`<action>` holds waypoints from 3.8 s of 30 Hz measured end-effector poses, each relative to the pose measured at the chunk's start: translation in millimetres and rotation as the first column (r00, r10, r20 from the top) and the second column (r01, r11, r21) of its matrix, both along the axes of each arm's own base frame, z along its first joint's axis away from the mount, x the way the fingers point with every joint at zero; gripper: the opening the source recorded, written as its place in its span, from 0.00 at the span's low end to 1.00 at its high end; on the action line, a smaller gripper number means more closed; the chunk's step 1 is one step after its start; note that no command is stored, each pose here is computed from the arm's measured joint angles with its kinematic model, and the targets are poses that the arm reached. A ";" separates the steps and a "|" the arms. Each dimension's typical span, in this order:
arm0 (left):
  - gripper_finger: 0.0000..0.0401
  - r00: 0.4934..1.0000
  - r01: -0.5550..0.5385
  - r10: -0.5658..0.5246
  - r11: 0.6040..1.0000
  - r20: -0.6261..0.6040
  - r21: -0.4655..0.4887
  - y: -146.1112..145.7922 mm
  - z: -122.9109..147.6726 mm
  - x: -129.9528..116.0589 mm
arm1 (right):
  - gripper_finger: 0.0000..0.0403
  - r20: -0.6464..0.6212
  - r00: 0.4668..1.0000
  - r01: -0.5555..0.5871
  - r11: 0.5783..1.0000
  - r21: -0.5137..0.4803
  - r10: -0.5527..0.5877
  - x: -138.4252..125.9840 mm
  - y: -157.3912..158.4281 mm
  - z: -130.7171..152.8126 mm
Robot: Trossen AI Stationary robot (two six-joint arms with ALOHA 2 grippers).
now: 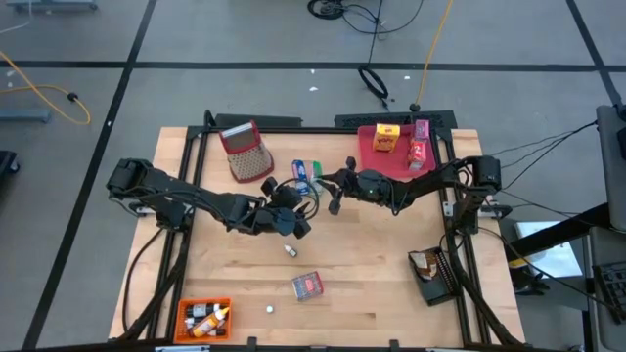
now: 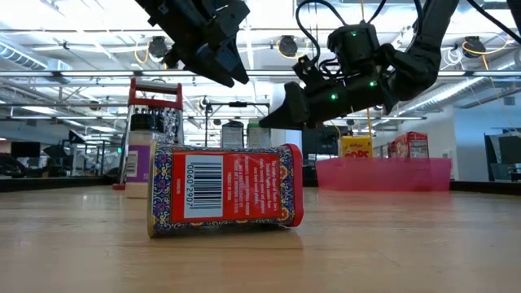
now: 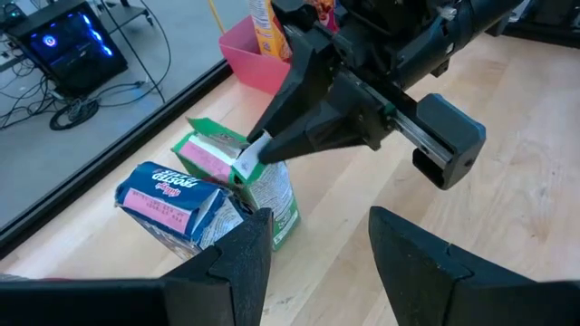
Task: Pick & Place Kitchen Items
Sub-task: Put the green cereal box into the pink bin
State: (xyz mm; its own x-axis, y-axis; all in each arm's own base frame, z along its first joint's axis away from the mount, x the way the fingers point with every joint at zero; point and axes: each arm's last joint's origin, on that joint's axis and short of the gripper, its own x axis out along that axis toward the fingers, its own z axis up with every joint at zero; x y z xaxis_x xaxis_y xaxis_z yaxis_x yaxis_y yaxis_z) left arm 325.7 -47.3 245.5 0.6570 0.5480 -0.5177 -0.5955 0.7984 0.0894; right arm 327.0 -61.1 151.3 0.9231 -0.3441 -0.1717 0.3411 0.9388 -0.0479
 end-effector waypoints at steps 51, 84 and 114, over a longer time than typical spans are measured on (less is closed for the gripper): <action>0.46 0.999 -0.006 0.005 1.000 -0.040 -0.020 -0.3 -12.3 4.0 | 0.00 0.007 0.931 0.354 0.903 -0.244 -0.364 -136.7 -2.9 80.8; 0.46 1.000 -0.001 0.001 1.000 -0.026 -0.018 -0.5 -11.2 5.1 | 0.00 -0.177 0.769 0.547 0.776 -0.314 -0.614 -186.6 -44.6 45.9; 0.46 1.000 0.004 -0.004 1.000 -0.027 -0.012 -0.6 -10.9 5.4 | 0.22 -0.159 0.703 0.635 0.713 -0.298 -0.693 -201.1 -38.0 19.9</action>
